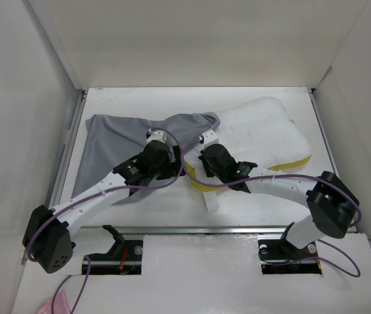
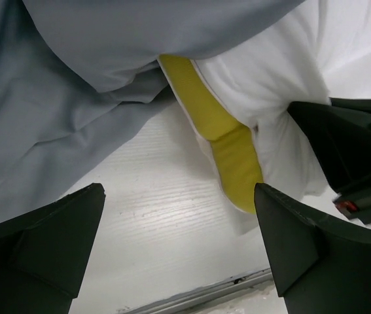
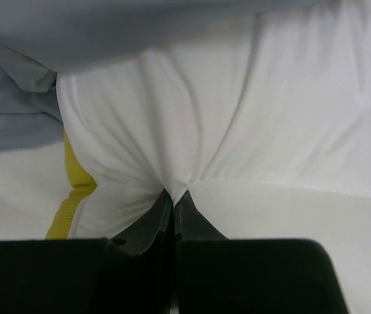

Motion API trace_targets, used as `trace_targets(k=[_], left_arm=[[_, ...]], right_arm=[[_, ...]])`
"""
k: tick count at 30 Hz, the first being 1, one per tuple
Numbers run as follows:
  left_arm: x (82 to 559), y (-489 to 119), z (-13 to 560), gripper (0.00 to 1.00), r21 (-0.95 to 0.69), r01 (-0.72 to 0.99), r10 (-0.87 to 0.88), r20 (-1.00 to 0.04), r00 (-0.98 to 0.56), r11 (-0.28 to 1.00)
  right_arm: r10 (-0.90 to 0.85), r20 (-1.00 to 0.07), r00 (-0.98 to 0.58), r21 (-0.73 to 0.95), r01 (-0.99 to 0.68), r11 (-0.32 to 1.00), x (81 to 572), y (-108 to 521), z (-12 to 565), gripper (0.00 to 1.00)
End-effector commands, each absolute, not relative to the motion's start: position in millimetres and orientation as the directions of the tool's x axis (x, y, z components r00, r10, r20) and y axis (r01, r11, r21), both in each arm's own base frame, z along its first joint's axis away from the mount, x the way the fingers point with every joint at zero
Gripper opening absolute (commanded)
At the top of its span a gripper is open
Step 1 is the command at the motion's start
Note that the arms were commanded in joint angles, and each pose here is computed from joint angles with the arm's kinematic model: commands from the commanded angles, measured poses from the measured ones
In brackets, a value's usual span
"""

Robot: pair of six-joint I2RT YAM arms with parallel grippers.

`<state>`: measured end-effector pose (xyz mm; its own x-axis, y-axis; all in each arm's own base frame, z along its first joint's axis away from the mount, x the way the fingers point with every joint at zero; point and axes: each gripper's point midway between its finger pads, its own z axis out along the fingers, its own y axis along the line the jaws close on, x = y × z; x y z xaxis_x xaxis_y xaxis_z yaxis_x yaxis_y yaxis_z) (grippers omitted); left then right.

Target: Put the pillow into the pillowcase

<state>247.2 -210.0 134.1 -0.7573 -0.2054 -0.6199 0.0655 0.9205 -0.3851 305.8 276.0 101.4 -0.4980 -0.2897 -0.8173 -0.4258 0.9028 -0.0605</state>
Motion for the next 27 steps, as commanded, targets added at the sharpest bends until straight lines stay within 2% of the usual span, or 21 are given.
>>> trace_targets(k=[1,7,13,18,22,27], left_arm=[[263.0,-209.4,125.2,0.98,-0.389,0.03,-0.243,-0.631,-0.737,0.921],[286.2,-206.8,105.4,0.9,-0.362,-0.026,-0.261,-0.619,-0.741,0.932],[310.5,-217.1,91.1,0.89,-0.338,-0.066,-0.275,-0.621,-0.734,0.939],[340.8,-208.9,90.8,0.89,-0.368,-0.183,-0.392,-0.645,-0.656,0.912],[368.4,-227.4,122.9,0.91,-0.465,-0.099,-0.436,-0.707,-0.557,0.88],[383.5,-248.9,142.6,0.93,-0.523,0.023,-0.441,-0.74,-0.508,0.852]], right_arm=[[-0.161,-0.905,-0.394,-0.007,-0.365,0.931,317.5,277.3,167.1,0.0],[-0.148,-0.936,-0.318,-0.034,-0.339,0.94,329.5,275.8,212.6,0.0],[-0.139,-0.94,-0.311,-0.04,-0.304,0.952,348.5,274.5,222.7,0.0],[-0.118,-0.946,-0.301,-0.013,-0.329,0.944,355.2,273.7,235.2,0.0],[-0.09,-0.953,-0.288,0.007,-0.321,0.947,364.3,269.5,248.0,0.0],[-0.092,-0.95,-0.299,0.01,-0.322,0.947,369.1,266.9,251.3,0.0]])
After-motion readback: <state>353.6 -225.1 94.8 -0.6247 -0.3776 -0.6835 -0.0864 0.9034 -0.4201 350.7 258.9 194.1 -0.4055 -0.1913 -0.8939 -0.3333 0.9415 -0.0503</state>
